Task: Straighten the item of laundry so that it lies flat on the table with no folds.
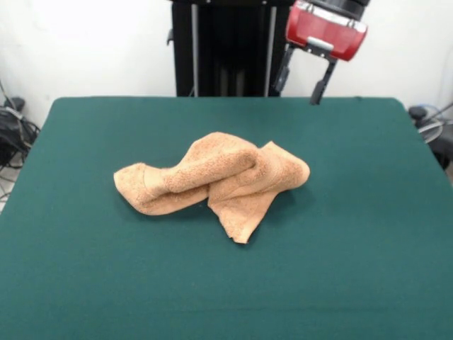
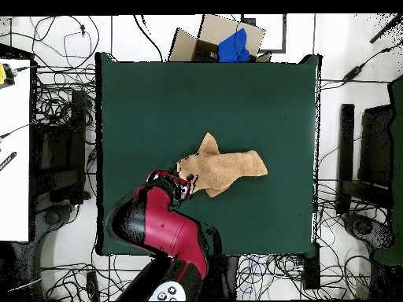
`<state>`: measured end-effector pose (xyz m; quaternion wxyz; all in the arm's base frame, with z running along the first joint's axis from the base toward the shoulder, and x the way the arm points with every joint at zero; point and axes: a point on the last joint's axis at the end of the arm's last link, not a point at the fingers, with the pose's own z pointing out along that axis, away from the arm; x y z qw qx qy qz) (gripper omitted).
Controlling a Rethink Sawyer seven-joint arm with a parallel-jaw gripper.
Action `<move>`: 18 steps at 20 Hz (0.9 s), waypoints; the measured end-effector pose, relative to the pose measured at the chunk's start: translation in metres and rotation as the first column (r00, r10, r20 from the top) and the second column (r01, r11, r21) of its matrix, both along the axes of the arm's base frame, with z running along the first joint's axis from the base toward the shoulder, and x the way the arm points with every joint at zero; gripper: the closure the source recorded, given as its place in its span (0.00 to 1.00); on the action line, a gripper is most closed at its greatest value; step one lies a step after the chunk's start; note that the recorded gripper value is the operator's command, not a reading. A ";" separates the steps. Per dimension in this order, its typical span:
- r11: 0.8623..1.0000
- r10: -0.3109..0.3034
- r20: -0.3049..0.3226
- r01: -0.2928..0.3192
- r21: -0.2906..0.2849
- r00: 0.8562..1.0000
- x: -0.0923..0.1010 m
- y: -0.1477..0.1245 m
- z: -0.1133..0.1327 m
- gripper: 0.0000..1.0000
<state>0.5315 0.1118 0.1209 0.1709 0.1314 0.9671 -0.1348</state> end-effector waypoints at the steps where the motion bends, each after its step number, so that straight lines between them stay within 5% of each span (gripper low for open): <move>1: 1.000 -0.004 0.001 0.004 0.001 1.000 0.001 0.000 0.000 0.00; 18: 0.999 -0.050 0.007 0.050 -0.010 0.999 0.003 -0.010 -0.016 0.00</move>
